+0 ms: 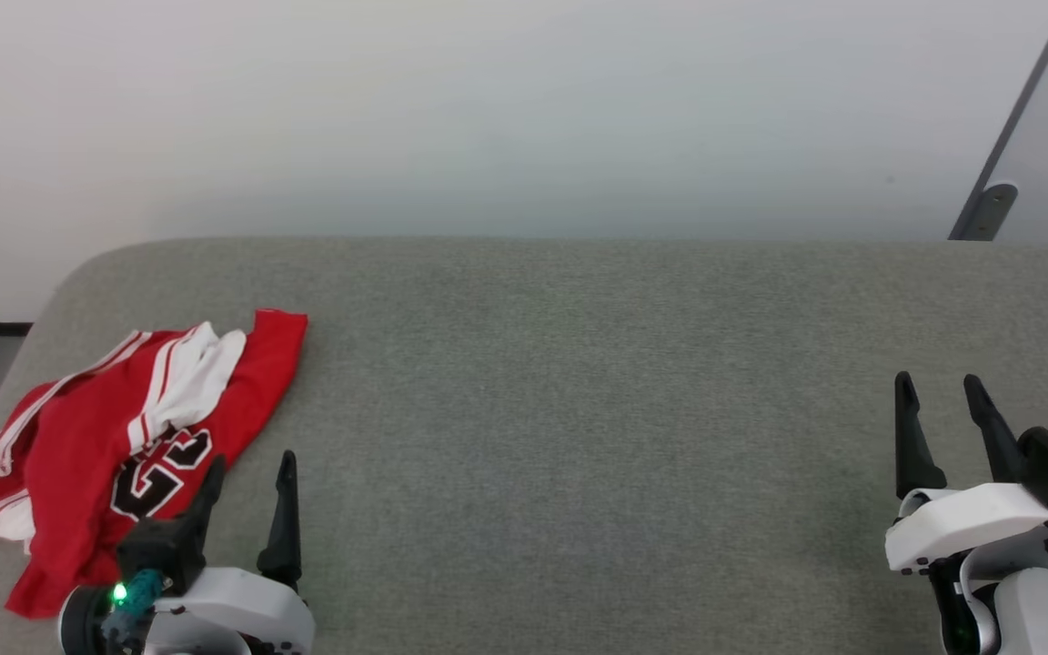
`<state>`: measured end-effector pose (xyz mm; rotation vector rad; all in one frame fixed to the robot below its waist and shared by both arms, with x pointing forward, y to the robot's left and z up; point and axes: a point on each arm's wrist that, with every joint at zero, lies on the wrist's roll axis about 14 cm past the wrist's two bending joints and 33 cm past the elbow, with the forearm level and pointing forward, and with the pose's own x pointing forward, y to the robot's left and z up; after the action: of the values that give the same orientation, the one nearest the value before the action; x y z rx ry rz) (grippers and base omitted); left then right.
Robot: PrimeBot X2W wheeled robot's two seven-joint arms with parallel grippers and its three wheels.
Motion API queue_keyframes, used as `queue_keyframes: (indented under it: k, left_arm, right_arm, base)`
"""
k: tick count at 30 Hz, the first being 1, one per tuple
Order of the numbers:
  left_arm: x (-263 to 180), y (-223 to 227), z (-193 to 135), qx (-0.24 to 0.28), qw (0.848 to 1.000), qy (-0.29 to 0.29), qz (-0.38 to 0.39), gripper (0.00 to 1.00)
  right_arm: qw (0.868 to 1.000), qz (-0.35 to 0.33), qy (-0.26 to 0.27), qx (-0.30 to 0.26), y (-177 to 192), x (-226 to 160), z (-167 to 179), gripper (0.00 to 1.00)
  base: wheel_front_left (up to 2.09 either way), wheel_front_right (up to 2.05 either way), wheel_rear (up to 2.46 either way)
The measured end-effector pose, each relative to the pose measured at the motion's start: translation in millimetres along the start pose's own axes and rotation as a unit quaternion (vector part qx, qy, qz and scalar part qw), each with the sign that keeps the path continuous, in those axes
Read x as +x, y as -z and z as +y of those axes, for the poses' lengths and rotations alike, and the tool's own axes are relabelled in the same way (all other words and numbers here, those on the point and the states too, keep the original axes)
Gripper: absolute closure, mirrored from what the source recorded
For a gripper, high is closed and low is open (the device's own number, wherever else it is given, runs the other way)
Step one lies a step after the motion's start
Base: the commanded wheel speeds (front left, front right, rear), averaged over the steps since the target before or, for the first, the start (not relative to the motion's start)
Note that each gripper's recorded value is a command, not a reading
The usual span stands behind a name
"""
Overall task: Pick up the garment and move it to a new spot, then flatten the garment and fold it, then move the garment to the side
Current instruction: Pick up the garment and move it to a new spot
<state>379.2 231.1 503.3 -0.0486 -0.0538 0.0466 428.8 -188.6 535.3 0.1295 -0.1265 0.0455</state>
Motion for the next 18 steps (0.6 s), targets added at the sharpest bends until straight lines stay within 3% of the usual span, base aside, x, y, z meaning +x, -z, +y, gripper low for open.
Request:
queue_keyframes:
  k: [9,18]
  left_arm:
    - [-16.6,3.3,20.7,-0.004,0.999,-0.035,0.005,0.0]
    - [-64.0,2.9,73.0,-0.017,0.99,-0.137,0.0,0.0]
  right_arm:
    - [0.999,0.011,-0.04,0.024,11.7,6.5,34.1,0.0]
    - [0.99,0.027,-0.132,0.04,26.0,22.8,109.1,0.0]
  base:
    - [0.0,0.0,0.0]
    - [0.0,0.0,0.0]
